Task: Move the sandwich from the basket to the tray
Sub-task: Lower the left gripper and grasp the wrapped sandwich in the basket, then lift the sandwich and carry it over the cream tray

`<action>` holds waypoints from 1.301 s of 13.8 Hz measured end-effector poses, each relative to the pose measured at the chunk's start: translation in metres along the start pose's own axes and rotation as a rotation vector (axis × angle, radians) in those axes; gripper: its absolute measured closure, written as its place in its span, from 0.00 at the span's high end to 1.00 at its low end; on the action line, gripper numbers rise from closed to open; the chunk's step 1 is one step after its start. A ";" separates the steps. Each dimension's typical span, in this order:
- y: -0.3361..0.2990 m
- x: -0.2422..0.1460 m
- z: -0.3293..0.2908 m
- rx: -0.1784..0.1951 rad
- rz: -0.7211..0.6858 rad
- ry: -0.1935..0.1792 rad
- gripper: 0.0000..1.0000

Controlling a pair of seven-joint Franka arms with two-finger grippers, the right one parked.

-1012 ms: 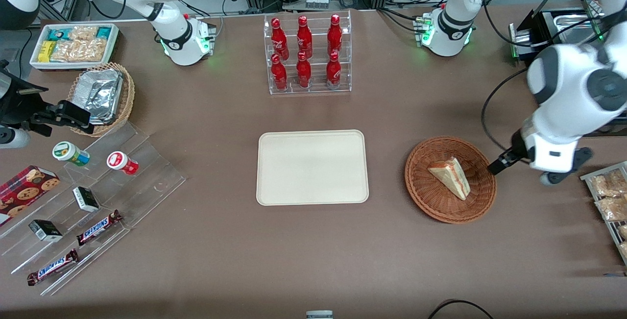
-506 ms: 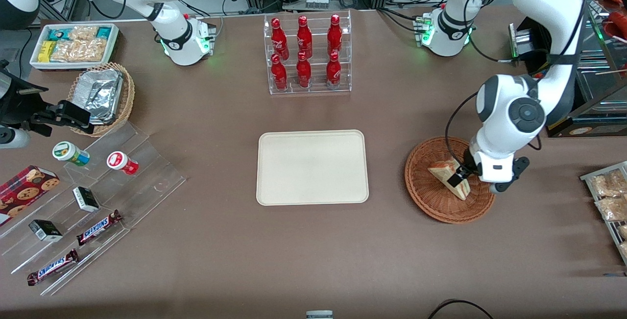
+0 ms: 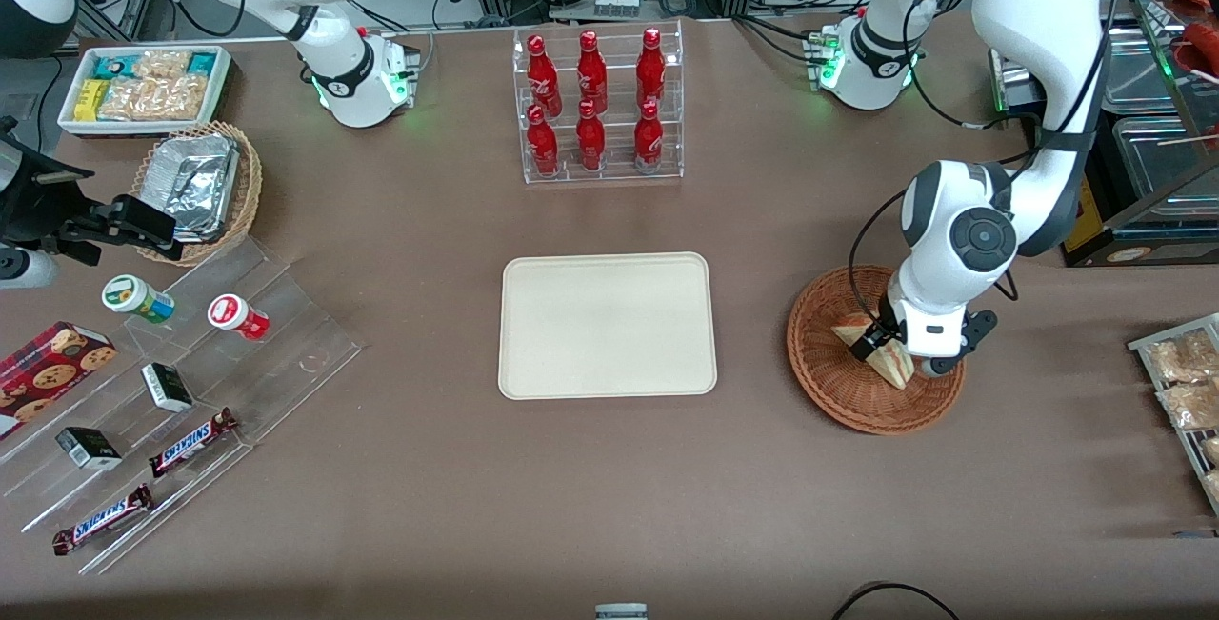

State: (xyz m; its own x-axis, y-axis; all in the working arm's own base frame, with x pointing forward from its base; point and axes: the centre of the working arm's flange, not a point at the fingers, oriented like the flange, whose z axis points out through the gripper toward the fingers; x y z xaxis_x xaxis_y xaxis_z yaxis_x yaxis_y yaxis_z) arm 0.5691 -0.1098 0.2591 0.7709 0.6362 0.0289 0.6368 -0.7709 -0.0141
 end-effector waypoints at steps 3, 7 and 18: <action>-0.001 0.000 0.002 0.001 -0.004 0.000 0.53; 0.003 0.003 -0.031 0.049 0.046 -0.001 0.30; 0.212 -0.241 -0.143 0.018 0.526 0.004 0.15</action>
State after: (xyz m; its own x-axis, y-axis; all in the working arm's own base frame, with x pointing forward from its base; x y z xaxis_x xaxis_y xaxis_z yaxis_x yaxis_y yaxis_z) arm 0.5166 -0.4302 0.3921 0.9864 0.1635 0.0167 0.1641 -0.9854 -0.0448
